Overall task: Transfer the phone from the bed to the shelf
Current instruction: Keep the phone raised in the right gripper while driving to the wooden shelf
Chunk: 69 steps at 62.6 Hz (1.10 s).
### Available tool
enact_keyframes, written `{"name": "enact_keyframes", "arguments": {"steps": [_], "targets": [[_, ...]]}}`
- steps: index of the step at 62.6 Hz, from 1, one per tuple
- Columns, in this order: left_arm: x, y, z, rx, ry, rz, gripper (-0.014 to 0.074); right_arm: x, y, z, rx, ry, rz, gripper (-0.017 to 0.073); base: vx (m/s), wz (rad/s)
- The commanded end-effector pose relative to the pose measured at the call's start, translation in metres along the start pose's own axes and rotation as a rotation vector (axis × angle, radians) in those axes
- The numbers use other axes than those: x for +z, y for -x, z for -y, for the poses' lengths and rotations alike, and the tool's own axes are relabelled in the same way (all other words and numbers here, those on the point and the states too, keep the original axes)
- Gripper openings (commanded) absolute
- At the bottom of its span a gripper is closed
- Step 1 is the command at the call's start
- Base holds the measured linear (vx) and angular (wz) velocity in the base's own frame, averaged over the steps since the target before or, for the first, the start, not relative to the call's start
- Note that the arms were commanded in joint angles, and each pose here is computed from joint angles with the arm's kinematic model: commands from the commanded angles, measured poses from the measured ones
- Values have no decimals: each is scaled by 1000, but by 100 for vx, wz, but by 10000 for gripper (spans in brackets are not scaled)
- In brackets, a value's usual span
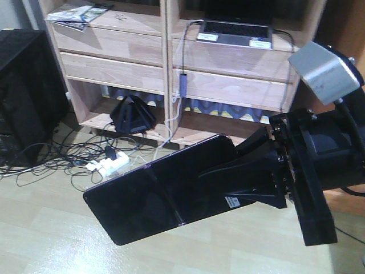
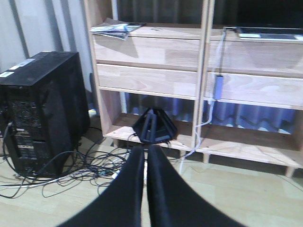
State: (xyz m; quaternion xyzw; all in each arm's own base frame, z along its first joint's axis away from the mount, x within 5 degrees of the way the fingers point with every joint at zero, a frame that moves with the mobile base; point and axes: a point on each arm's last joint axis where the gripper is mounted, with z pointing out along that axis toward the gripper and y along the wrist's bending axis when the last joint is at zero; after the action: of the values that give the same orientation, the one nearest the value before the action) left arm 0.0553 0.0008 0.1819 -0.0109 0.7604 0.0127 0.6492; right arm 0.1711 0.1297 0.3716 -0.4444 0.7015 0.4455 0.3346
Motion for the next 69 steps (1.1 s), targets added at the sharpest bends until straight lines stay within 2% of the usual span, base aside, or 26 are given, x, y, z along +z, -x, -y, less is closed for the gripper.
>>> {"name": "enact_keyframes", "arguments": {"steps": [1, 38, 69], "targets": [[-1, 6, -1, -10, 10, 77, 1, -6, 13, -16, -15, 87, 74, -1, 20, 17], [-1, 6, -1, -10, 10, 77, 1, -6, 12, -16, -16, 87, 73, -1, 20, 8], [-1, 6, -1, -10, 10, 77, 1, -6, 13, -17, -16, 87, 74, -1, 25, -12]]}}
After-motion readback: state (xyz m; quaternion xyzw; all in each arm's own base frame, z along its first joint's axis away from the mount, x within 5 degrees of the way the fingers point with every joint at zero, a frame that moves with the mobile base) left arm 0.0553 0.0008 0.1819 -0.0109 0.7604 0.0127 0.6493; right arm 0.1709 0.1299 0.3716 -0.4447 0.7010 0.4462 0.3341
